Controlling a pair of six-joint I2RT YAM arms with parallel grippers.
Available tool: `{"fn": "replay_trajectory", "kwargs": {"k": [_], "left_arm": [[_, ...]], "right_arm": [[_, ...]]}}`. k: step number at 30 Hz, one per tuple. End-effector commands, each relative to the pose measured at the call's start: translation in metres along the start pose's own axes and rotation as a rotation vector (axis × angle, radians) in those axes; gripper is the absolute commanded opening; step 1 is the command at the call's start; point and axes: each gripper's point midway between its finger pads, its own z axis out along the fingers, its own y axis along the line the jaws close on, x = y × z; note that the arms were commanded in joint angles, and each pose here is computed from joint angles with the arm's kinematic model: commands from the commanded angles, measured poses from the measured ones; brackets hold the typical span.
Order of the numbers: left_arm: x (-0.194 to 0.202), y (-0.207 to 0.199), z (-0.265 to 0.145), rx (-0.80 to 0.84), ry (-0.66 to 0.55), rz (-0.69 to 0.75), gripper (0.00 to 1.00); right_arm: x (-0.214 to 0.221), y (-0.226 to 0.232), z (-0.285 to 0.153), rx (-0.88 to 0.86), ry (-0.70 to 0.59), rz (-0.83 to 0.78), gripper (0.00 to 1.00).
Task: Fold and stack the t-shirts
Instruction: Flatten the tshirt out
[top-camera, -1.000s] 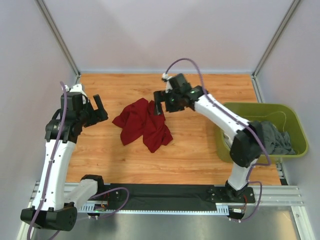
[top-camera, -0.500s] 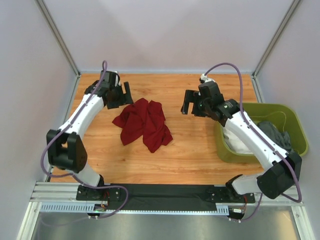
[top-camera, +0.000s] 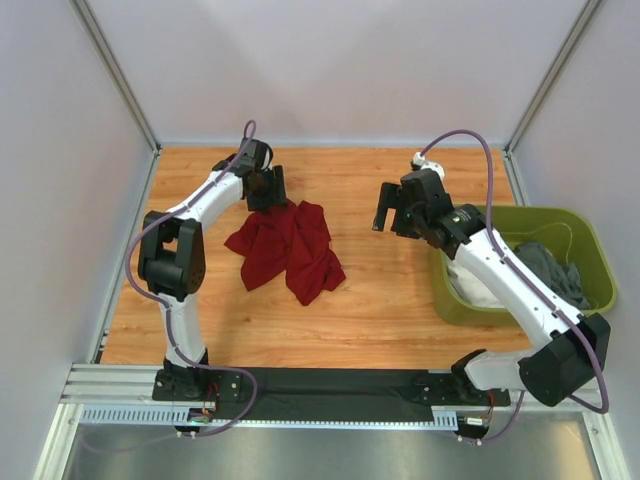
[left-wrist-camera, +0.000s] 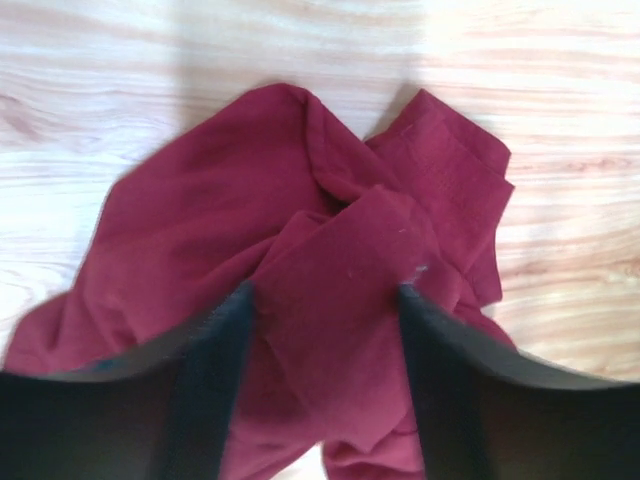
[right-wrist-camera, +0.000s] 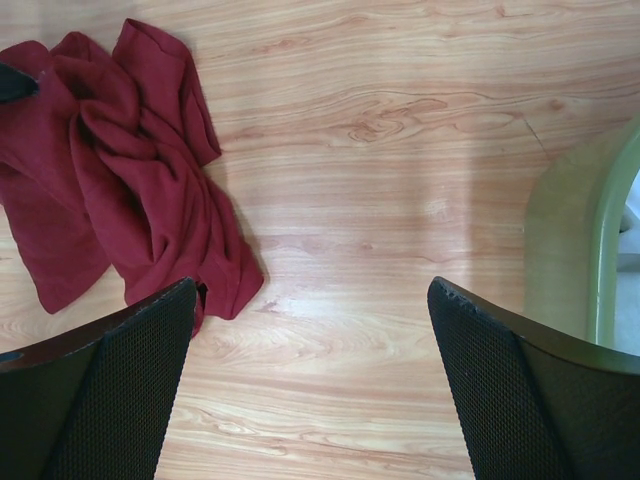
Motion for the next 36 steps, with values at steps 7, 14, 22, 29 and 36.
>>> {"fn": "replay_trajectory", "kwargs": {"k": [7,14,22,29,36], "left_arm": [[-0.019,-0.028,-0.029,0.148,-0.121,-0.018,0.0],[-0.025,-0.015,-0.136,0.072,-0.287,0.009,0.0],[0.103,0.048,-0.193,-0.072,-0.208,-0.22,0.0],[0.18,0.103,-0.216,-0.279,-0.144,-0.424,0.0],[0.18,0.113,-0.226,-0.346,-0.148,-0.407,1.0]], "right_arm": [[-0.014,0.023,0.025,-0.049,-0.018,0.046,0.99],[-0.015,0.049,0.053,-0.091,0.049,0.09,0.92],[0.016,0.104,0.095,-0.207,0.157,0.032,0.86],[0.072,0.131,0.13,-0.249,0.317,-0.07,0.84],[0.108,0.114,0.143,-0.185,0.423,-0.134,0.82]]}}
